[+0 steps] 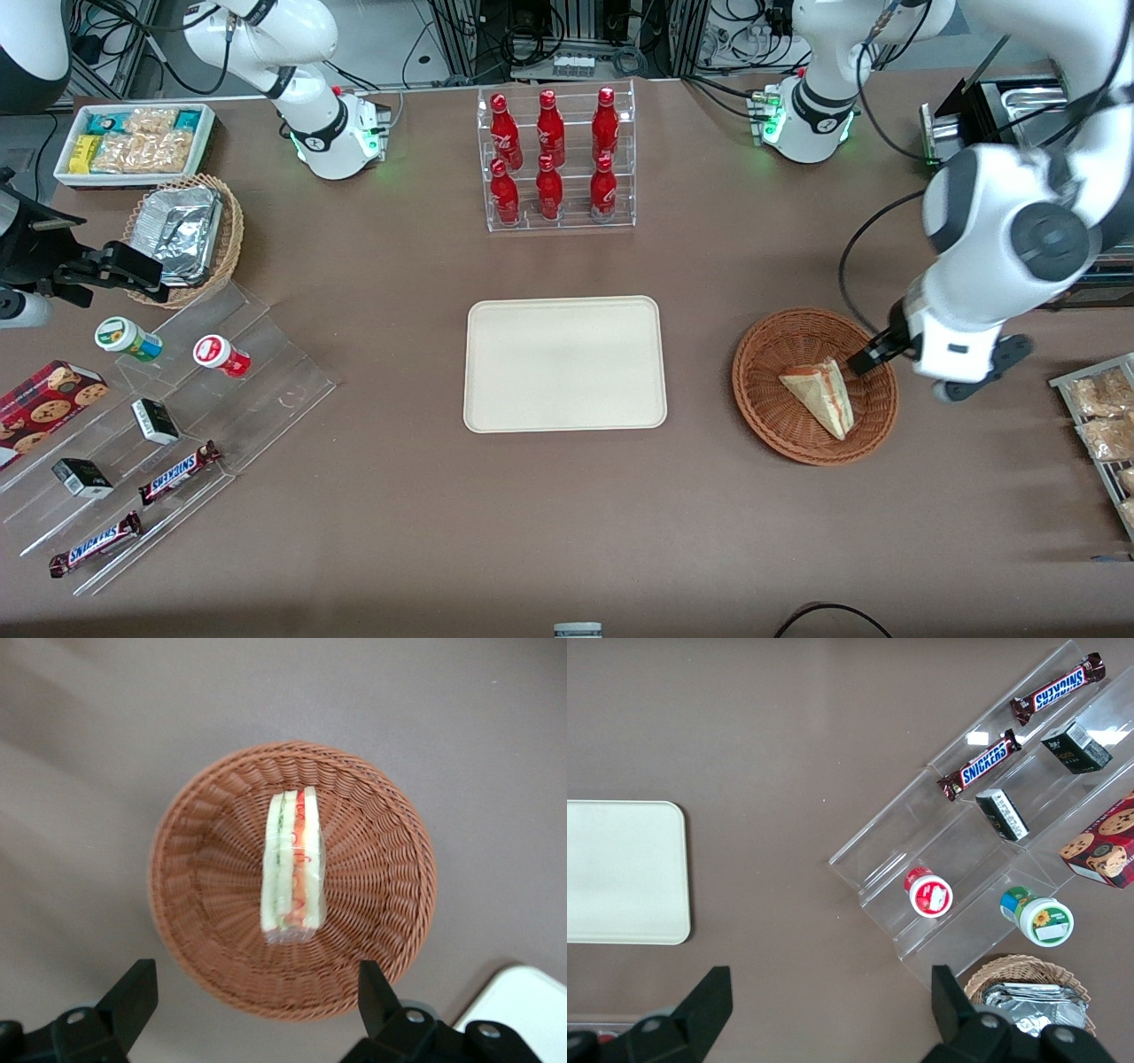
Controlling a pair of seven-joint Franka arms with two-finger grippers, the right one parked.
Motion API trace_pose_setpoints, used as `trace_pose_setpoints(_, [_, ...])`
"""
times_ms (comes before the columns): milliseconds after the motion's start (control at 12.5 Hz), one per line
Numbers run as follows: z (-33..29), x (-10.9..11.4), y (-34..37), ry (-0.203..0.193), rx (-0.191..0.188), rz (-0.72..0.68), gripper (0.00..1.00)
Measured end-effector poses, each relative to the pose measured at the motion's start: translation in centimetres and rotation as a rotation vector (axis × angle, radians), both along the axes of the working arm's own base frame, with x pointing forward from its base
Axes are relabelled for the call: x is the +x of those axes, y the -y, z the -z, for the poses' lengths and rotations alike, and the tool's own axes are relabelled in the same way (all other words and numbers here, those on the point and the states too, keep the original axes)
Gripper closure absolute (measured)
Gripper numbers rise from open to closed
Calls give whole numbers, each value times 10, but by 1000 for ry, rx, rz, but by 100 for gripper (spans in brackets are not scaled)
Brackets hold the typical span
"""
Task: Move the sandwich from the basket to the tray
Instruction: 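Move the left gripper over the wrapped sandwich in the wicker basket, then lower the left gripper and close it on the sandwich's wrapped edge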
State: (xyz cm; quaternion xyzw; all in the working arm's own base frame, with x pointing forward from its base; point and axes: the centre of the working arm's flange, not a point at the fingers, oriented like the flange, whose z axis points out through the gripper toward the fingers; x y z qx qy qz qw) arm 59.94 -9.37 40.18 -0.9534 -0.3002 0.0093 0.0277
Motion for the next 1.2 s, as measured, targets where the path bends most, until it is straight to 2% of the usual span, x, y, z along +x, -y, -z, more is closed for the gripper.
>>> trace_pose_setpoints(160, [32, 4, 7, 9, 0, -60, 0])
trace_pose_setpoints(400, [74, 1, 10, 13, -4, -73, 0])
trace_pose_setpoints(640, [93, -8, 9, 21, -4, -68, 0])
trace_pose_setpoints(800, [108, -17, 8, 22, 16, -47, 0])
trace_pose_setpoints(1200, [129, -23, 8, 47, 11, -45, 1])
